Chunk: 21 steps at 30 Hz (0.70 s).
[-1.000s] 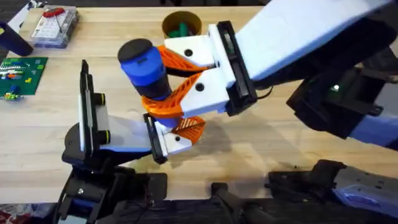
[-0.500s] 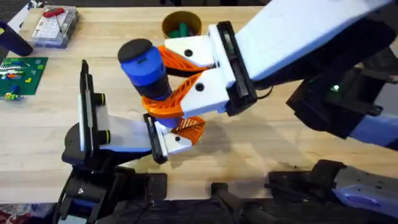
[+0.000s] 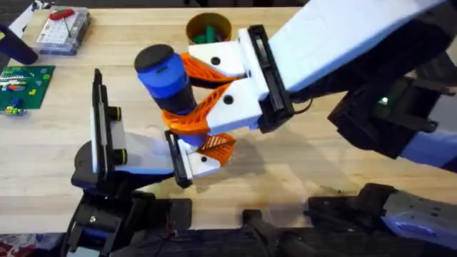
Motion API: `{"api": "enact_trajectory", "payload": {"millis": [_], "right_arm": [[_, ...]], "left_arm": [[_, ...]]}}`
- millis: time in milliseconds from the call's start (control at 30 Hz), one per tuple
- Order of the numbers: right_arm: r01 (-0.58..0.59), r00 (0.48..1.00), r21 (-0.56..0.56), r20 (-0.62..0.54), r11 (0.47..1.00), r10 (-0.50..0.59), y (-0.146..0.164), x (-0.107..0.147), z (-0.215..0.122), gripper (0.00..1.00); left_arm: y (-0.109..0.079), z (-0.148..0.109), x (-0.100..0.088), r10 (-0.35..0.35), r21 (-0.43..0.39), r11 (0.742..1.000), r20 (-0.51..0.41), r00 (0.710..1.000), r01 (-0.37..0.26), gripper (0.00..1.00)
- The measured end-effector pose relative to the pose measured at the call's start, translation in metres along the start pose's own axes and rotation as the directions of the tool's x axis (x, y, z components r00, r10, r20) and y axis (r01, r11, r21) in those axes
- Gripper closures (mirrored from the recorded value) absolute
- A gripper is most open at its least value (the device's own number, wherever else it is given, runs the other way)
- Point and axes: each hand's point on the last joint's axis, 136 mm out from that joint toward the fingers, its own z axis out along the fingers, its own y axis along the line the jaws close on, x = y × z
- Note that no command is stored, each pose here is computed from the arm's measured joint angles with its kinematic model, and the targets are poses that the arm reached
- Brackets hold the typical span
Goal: Pick up the gripper from the table and insert it into the empty holder that is missing its gripper. Then pick up a screw, insert it into the mounting hole, and use the screwdriver to tighten it. Finally, clean up the table by picking up the vegetable and placing it into the bucket.
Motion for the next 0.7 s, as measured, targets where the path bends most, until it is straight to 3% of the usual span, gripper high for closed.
{"api": "enact_trajectory", "payload": {"millis": [700], "right_arm": [[-0.071,0.997,0.062,-0.006,0.996,0.071,-0.011,0.003,0.000,0.944]], "left_arm": [[-0.002,0.000,0.001,-0.015,0.012,1.000,-0.004,1.000,0.015,0.986]]}}
